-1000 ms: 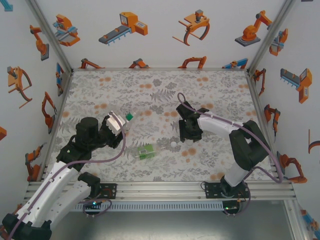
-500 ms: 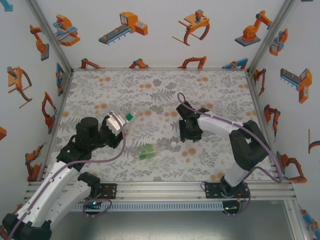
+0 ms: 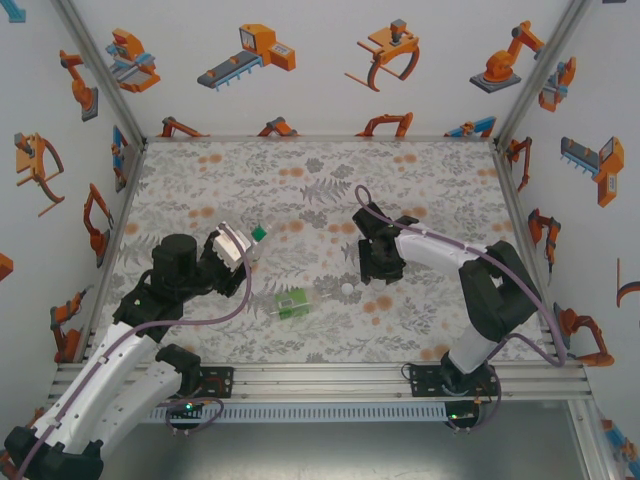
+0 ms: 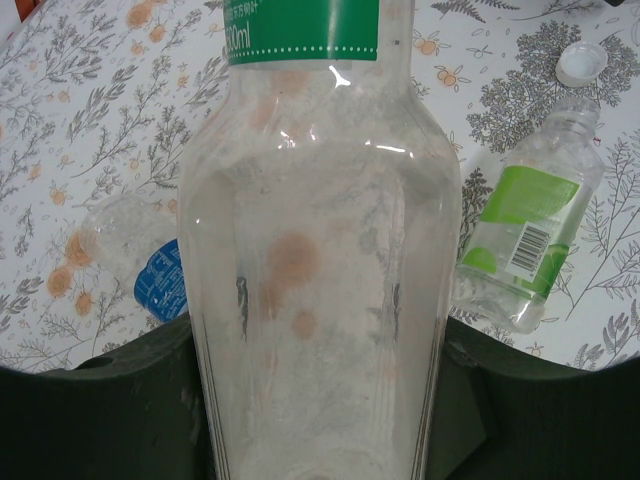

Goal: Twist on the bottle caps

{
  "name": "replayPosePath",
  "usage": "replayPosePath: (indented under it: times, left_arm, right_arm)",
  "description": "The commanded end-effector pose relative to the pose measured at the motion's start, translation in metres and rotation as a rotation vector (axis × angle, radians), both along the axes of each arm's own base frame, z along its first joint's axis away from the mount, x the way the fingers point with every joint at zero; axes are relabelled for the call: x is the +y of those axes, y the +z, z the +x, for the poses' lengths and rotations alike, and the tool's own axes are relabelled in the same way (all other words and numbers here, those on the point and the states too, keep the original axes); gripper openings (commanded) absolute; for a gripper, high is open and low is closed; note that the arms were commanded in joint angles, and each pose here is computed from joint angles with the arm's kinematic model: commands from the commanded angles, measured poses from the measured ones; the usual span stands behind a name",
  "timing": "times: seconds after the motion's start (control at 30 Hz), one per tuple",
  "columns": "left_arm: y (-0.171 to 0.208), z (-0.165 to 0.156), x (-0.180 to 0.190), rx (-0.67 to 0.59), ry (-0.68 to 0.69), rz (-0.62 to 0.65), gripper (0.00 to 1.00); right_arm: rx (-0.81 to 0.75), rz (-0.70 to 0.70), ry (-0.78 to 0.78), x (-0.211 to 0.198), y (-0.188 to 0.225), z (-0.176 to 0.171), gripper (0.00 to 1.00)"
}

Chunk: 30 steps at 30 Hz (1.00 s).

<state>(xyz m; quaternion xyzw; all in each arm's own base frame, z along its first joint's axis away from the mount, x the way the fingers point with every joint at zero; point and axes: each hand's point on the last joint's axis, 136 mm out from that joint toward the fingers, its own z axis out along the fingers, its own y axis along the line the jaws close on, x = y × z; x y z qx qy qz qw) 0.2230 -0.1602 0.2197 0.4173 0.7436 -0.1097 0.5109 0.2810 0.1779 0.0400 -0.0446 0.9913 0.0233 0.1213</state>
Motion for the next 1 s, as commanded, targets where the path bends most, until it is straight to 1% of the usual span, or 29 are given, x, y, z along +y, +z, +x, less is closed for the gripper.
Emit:
replayPosePath:
  times: [0.0, 0.97]
  left_arm:
    - [0.010, 0.001, -0.004, -0.018, -0.003, -0.031, 0.02]
    - [0.008, 0.001, -0.004, -0.013, -0.002, -0.030, 0.02]
  right_arm:
    - [-0.021, 0.008, -0.002, -0.002, 0.012, 0.002, 0.49]
    - [0.012, 0.003, -0.006, -0.003, -0.007, -0.003, 0.51]
